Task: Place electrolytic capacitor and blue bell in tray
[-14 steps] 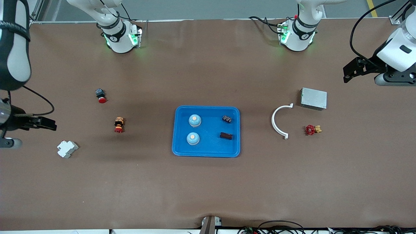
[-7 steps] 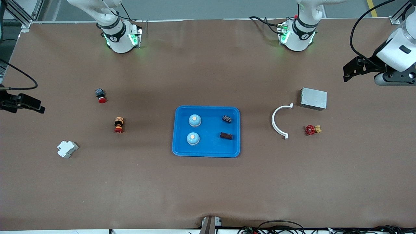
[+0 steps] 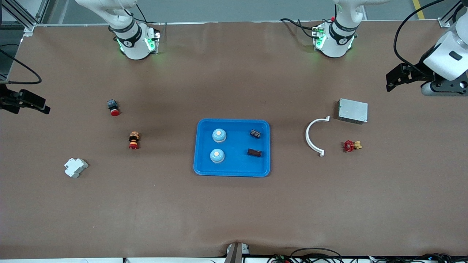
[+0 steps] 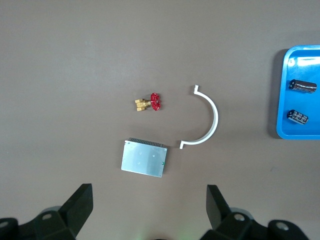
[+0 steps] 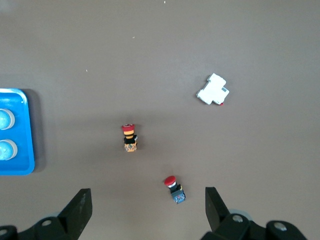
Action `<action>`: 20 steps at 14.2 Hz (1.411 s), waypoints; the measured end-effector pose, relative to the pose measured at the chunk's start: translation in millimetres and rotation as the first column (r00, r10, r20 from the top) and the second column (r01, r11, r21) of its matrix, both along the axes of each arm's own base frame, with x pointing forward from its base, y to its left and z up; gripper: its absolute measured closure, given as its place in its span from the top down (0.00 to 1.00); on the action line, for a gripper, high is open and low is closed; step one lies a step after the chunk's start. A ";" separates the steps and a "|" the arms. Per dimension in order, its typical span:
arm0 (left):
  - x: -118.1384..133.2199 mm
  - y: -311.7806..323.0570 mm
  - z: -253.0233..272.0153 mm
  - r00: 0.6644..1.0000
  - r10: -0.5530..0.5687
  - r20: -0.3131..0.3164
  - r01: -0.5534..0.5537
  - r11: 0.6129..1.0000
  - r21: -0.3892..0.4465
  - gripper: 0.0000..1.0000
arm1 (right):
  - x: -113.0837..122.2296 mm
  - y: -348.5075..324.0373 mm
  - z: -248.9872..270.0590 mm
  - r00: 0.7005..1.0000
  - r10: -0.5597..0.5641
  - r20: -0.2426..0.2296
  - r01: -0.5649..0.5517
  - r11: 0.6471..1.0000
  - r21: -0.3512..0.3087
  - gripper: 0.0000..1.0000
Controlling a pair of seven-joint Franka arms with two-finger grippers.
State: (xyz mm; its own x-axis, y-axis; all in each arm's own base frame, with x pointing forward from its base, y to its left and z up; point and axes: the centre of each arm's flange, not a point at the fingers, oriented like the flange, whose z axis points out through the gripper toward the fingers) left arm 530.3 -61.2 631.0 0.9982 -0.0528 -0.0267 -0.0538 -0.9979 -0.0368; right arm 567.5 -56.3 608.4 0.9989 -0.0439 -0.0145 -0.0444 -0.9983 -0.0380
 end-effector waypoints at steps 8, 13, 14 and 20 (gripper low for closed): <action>1.2 2.3 4.4 1.000 0.004 0.010 -0.004 1.000 -0.002 1.00 | -15.4 0.3 12.9 1.000 0.000 -0.017 0.000 1.000 0.003 1.00; 4.5 1.4 8.2 1.000 0.002 0.020 -0.002 1.000 -0.004 1.00 | -18.7 -2.0 13.1 1.000 -0.004 -0.031 0.004 1.000 0.004 1.00; 5.3 1.1 8.6 1.000 0.002 0.021 -0.002 1.000 -0.005 1.00 | -19.5 -2.0 13.9 0.999 -0.004 -0.032 0.004 1.000 0.005 1.00; 8.0 1.5 5.7 1.000 0.003 0.016 -0.003 1.000 -0.005 1.00 | -24.2 -2.3 17.1 0.999 -0.008 -0.042 0.008 1.000 0.006 1.00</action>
